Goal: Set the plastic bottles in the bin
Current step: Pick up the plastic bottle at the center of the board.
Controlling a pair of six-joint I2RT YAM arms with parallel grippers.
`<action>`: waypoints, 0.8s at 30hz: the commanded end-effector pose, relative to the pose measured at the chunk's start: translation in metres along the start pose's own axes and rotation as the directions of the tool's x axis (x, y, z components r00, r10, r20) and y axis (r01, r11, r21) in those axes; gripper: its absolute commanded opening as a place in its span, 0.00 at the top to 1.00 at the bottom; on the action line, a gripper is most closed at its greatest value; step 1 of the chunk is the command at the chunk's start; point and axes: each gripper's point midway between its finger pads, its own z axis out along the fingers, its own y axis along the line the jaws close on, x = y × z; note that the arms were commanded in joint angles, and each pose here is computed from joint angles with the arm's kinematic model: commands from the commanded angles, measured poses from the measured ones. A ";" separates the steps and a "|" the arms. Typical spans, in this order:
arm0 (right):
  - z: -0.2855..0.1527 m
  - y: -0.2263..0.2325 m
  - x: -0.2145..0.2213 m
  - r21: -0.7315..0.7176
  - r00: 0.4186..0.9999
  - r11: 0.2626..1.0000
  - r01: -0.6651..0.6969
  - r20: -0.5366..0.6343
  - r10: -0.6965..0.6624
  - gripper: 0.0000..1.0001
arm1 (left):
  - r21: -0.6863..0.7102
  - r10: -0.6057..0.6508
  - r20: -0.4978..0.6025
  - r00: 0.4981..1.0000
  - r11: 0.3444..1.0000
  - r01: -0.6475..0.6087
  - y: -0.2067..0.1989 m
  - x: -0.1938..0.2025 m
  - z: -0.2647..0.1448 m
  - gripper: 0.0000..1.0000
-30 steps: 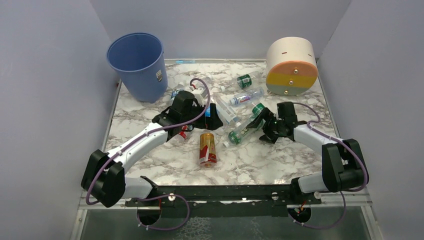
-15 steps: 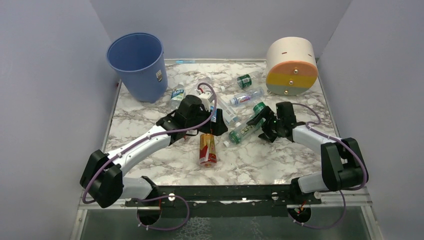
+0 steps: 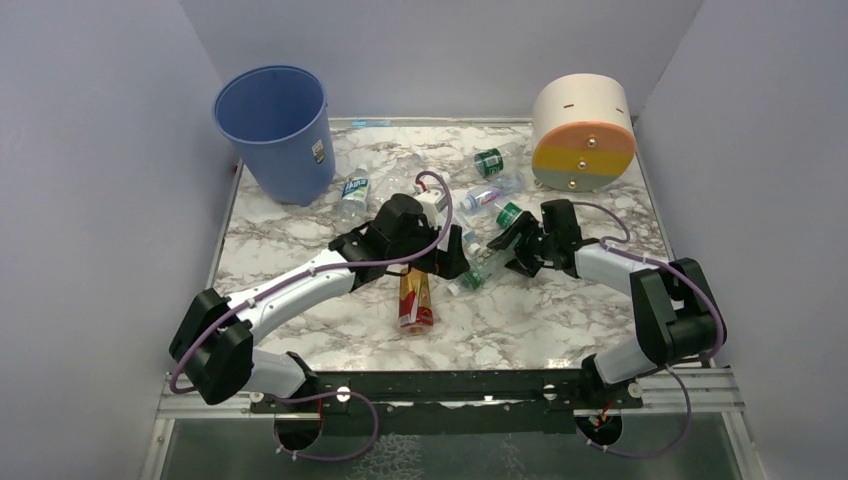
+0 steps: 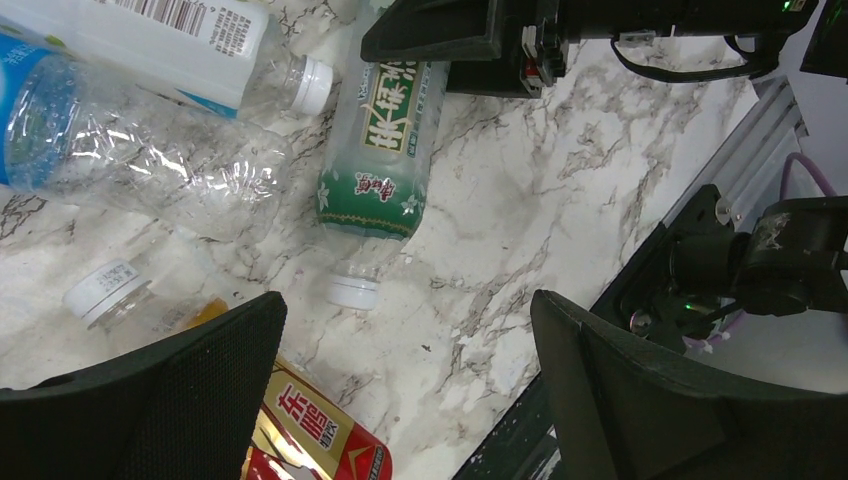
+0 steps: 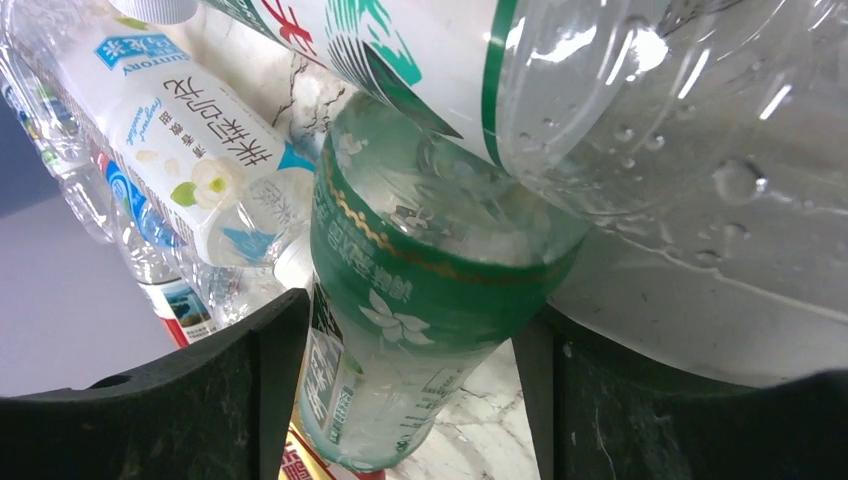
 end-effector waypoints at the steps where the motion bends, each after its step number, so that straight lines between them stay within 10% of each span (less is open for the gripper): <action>1: 0.001 0.000 -0.007 0.006 0.999 1.000 0.021 0.040 -0.022 0.29 | -0.011 0.017 0.029 0.999 1.000 -0.016 -0.007 -0.009 0.002 0.01; 7: -0.009 0.007 -0.008 -0.023 0.997 0.998 0.051 0.057 -0.049 0.47 | -0.006 0.027 0.017 0.999 1.000 -0.027 -0.012 -0.007 0.006 0.01; 24: -0.069 0.042 -0.002 -0.153 0.978 0.969 0.192 0.107 -0.177 0.51 | 0.111 0.169 -0.050 0.984 0.980 -0.163 -0.061 0.026 0.028 0.01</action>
